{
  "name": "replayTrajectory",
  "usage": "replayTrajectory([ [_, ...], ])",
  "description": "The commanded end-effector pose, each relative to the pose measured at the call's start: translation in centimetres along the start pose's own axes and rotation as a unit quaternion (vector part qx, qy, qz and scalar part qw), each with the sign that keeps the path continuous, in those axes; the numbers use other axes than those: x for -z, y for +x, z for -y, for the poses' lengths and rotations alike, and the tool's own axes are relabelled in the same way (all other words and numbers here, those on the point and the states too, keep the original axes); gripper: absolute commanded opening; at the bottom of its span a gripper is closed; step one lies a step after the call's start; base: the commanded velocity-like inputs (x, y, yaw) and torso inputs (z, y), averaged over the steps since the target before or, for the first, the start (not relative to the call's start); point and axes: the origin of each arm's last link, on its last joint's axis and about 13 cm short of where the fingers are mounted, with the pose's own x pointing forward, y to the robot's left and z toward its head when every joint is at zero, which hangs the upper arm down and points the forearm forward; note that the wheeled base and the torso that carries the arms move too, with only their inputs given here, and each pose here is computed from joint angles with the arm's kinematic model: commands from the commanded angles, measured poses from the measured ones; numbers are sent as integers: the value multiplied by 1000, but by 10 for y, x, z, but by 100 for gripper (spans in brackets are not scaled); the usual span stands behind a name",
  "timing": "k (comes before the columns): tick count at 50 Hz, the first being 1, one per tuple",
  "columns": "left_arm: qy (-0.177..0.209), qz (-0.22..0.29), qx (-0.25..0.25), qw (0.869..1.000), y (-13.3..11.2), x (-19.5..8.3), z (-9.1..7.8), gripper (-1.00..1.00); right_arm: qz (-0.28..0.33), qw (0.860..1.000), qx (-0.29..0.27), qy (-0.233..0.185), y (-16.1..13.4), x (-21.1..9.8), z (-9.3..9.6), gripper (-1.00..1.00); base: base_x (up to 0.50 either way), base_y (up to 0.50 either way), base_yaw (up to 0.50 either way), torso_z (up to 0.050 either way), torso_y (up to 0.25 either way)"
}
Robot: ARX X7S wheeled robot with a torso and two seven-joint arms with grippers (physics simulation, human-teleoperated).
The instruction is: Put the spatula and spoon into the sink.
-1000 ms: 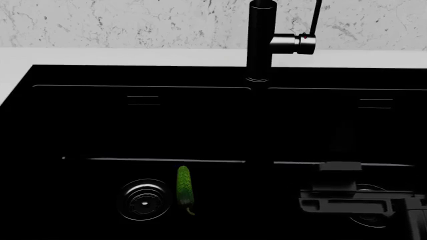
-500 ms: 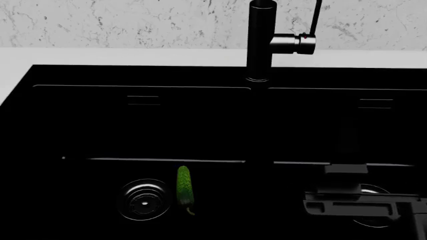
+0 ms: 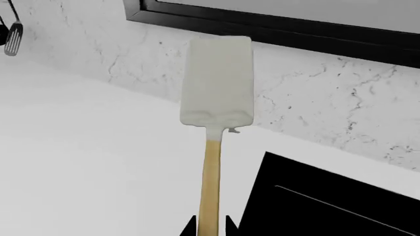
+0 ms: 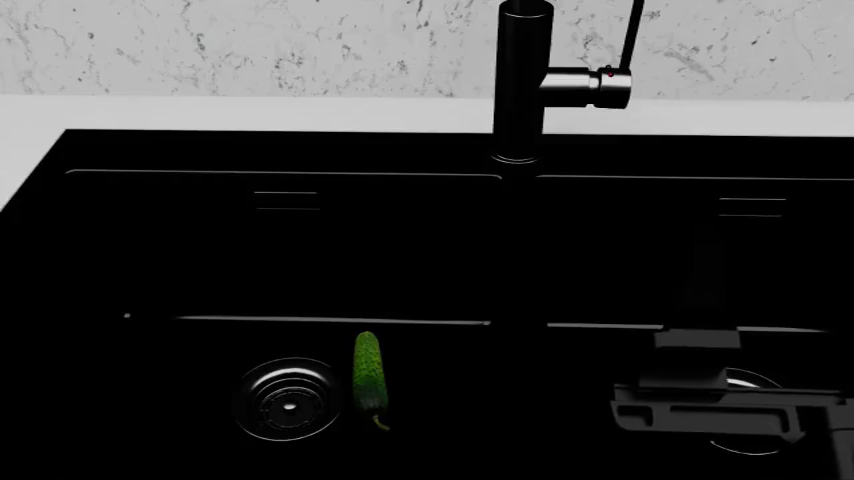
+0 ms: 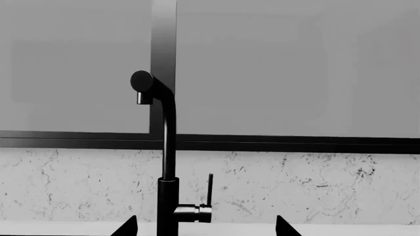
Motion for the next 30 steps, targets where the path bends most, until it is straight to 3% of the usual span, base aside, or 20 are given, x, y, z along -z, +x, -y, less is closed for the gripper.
replayTrajectory([
  [1,52,33,60,996,-18,-20,23,-100,1,1000,0,0,1,1,1,100,0,0,0,0,0],
  [9,84,32,105,990,-17,-22,54,-100,4,1000,-2,3,1,3,4,100,0,0,0,0,0],
  [18,129,14,178,975,-12,-9,93,-100,3,1000,-2,3,2,2,2,100,0,0,0,0,0],
  [27,190,-14,218,957,-11,3,111,-100,2,1000,-3,3,3,1,0,100,0,0,0,0,0],
  [30,231,-29,236,943,-13,6,115,-100,2,1000,-3,3,3,1,1,100,0,0,0,0,0],
])
